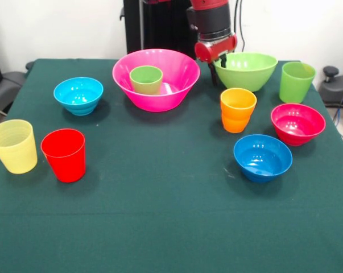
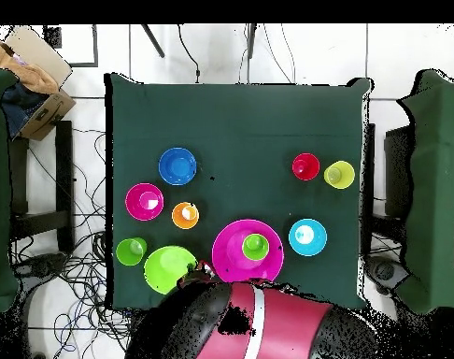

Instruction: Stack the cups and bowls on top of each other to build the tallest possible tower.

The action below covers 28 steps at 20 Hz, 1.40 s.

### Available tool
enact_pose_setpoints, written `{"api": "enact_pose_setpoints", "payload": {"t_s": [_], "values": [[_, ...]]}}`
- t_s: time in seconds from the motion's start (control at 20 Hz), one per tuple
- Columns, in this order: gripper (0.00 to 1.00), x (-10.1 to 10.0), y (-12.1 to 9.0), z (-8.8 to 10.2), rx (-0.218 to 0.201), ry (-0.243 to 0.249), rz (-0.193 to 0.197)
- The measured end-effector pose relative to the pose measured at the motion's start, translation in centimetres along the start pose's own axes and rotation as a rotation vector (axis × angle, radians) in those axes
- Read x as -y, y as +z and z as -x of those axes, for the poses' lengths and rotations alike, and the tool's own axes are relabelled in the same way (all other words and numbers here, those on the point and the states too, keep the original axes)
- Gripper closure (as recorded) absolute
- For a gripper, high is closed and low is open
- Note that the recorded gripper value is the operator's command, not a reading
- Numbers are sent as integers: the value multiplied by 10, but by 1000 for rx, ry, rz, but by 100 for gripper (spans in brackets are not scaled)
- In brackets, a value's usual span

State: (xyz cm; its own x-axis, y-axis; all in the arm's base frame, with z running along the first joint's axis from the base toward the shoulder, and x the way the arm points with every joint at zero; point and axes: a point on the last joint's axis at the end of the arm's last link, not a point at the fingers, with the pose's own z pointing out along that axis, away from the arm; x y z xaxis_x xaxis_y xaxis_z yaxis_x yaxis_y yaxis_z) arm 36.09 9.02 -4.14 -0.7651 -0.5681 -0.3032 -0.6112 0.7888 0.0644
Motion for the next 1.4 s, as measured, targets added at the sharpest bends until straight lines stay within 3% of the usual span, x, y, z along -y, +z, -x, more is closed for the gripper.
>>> {"api": "enact_pose_setpoints", "payload": {"t_s": [0.4,0.8,1.0,1.05,1.2,1.25,1.4], "values": [[100,0,0,-1,-3,58,-1],[100,15,-14,5,-73,68,-2],[100,38,-39,18,-185,135,-10],[100,51,-56,27,-254,192,-8],[100,66,-80,40,-333,267,3],[100,78,-106,51,-409,336,24],[100,90,-143,66,-508,407,63]]}}
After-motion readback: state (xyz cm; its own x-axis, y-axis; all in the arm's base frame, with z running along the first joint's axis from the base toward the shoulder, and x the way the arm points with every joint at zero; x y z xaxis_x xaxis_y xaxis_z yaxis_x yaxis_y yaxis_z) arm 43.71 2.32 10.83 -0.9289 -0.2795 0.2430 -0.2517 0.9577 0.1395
